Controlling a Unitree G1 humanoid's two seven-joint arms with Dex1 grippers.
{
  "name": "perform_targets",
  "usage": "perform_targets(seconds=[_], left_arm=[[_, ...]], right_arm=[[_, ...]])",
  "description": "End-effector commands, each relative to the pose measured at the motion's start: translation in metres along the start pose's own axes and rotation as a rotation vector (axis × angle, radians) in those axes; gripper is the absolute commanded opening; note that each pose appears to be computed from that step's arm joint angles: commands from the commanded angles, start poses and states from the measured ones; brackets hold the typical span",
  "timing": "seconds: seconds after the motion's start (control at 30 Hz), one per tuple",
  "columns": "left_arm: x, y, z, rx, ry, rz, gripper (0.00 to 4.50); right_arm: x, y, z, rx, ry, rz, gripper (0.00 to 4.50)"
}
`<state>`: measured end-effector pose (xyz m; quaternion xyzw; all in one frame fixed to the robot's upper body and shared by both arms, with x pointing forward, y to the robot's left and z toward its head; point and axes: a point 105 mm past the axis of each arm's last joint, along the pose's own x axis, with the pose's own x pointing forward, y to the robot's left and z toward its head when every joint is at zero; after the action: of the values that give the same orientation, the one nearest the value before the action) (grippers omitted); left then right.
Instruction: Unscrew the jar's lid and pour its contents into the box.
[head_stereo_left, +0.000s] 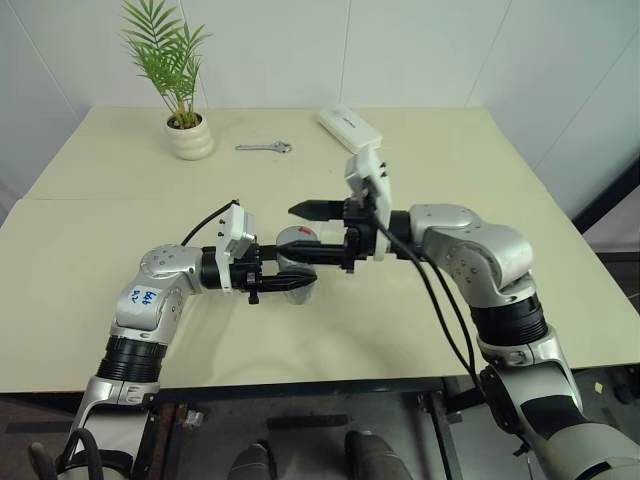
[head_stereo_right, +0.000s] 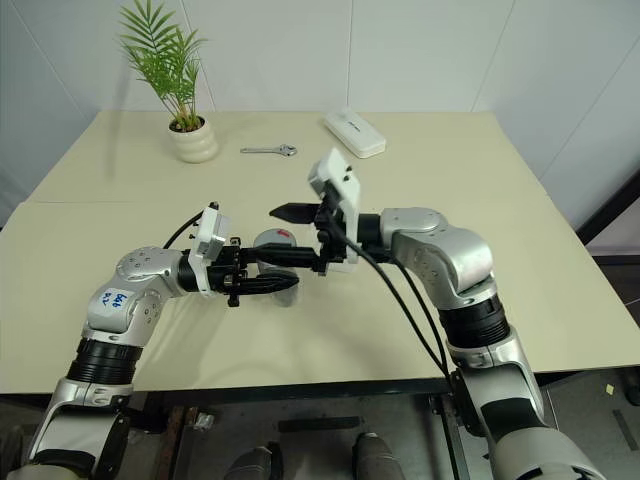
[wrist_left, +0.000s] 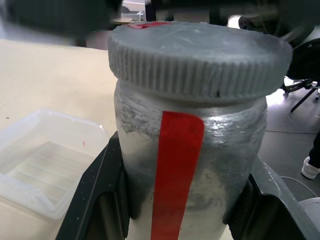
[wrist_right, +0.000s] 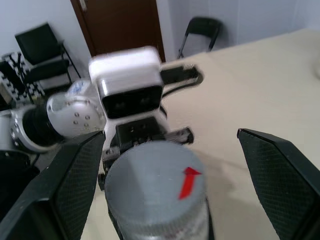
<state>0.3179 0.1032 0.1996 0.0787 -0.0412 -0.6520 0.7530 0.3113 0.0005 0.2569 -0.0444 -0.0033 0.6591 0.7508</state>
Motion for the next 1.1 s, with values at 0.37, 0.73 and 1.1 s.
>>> perform_targets(seconds=[0.37, 0.73, 1.1], left_arm=[[0.003, -0.002, 0.009, 0.044, -0.023, -0.013, 1.92], [0.002, 0.000, 0.010, 0.046, -0.023, -0.008, 1.92], [0.002, 0.000, 0.011, 0.047, -0.027, -0.009, 1.92]], right_arm=[[-0.005, -0.012, 0.006, -0.045, -0.022, -0.052, 4.45], [-0.034, -0.033, 0.001, -0.033, -0.021, -0.132, 4.45], [-0.044, -0.030, 0.004, -0.013, -0.031, -0.100, 4.45]])
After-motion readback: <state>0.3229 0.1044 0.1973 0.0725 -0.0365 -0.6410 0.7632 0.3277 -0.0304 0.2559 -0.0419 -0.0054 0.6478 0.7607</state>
